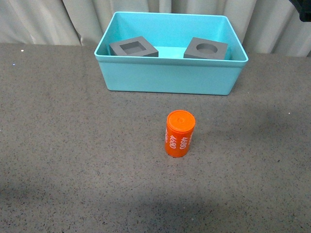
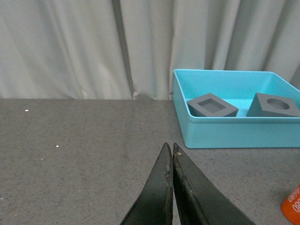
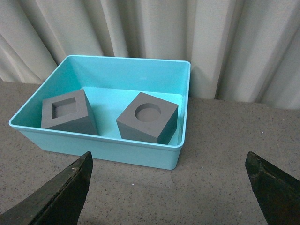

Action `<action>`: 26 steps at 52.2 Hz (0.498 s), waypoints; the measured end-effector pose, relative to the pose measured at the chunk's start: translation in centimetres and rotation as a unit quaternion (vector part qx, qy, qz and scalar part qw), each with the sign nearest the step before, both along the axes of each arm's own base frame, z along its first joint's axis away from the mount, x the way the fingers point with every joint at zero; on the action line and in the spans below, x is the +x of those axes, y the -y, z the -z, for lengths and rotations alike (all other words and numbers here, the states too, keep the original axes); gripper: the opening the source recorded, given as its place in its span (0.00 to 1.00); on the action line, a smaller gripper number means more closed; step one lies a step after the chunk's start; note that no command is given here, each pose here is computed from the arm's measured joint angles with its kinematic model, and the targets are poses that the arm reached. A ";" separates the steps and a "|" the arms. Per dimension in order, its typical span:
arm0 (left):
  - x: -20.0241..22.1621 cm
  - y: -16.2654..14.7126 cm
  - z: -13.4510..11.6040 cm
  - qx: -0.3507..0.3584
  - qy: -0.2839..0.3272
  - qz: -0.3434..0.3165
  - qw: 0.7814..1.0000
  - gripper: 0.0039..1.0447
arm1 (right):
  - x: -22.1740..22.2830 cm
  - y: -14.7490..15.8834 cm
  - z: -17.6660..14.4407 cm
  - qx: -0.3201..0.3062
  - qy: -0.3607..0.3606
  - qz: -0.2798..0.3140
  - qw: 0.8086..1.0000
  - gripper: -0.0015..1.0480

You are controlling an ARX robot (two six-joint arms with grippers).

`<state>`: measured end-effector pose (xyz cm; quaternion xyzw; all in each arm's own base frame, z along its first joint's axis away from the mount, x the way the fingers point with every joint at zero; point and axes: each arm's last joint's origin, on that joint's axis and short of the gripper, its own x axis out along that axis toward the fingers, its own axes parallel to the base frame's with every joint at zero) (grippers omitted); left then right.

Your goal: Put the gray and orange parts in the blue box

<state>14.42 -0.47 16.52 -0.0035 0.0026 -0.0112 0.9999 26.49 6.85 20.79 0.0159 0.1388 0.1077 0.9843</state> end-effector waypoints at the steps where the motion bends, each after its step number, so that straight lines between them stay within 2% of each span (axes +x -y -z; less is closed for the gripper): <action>1: 0.0 -0.1 0.0 0.000 0.001 -0.002 1.000 0.03 | 0.0 0.0 0.0 0.000 0.000 0.000 1.000 0.91; 26: -2.1 -0.4 -0.8 0.000 0.013 -0.011 1.000 0.03 | 0.0 0.0 0.0 0.000 0.000 0.000 1.000 0.91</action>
